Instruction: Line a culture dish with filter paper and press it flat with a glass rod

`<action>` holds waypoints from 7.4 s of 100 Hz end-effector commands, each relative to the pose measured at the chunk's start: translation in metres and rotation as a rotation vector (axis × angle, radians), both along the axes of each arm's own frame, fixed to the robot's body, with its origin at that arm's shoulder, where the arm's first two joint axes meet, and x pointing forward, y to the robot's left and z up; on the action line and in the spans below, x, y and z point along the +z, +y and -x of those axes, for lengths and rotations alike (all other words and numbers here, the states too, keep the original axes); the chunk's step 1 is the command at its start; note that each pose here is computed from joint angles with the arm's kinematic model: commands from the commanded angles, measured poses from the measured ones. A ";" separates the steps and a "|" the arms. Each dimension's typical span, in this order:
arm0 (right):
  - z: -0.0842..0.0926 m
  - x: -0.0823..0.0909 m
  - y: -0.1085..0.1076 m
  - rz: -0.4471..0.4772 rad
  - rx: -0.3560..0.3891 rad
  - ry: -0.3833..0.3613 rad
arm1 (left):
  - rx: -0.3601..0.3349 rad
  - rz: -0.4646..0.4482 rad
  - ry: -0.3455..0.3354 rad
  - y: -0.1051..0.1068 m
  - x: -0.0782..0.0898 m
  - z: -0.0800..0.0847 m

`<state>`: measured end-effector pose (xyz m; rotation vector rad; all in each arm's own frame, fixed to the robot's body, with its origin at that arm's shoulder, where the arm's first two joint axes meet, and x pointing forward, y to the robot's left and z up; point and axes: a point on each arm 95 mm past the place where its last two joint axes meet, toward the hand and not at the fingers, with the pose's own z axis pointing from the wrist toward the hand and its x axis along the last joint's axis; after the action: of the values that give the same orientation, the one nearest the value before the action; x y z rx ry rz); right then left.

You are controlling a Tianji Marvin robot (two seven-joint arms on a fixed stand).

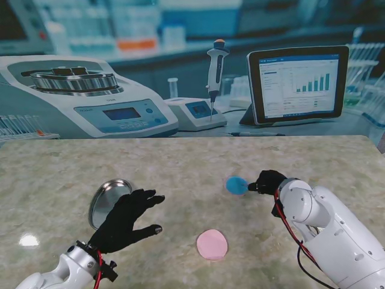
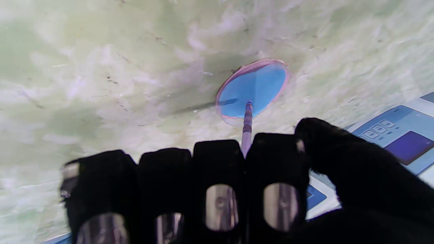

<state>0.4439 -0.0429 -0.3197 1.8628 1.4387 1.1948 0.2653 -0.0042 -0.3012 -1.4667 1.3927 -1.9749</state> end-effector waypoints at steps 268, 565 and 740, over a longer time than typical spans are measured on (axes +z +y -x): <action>0.001 -0.003 0.014 0.068 0.033 -0.017 | -0.006 -0.026 -0.001 0.001 0.001 0.010; 0.011 -0.022 0.021 0.017 0.120 0.064 | -0.019 -0.025 -0.005 0.000 0.004 0.013; 0.003 0.000 0.021 0.003 0.107 0.007 | -0.020 -0.019 -0.009 0.000 0.006 0.013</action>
<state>0.4418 -0.0202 -0.3187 1.7990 1.5699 1.2533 0.2545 -0.0027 -0.2952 -1.4348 1.4198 -1.9701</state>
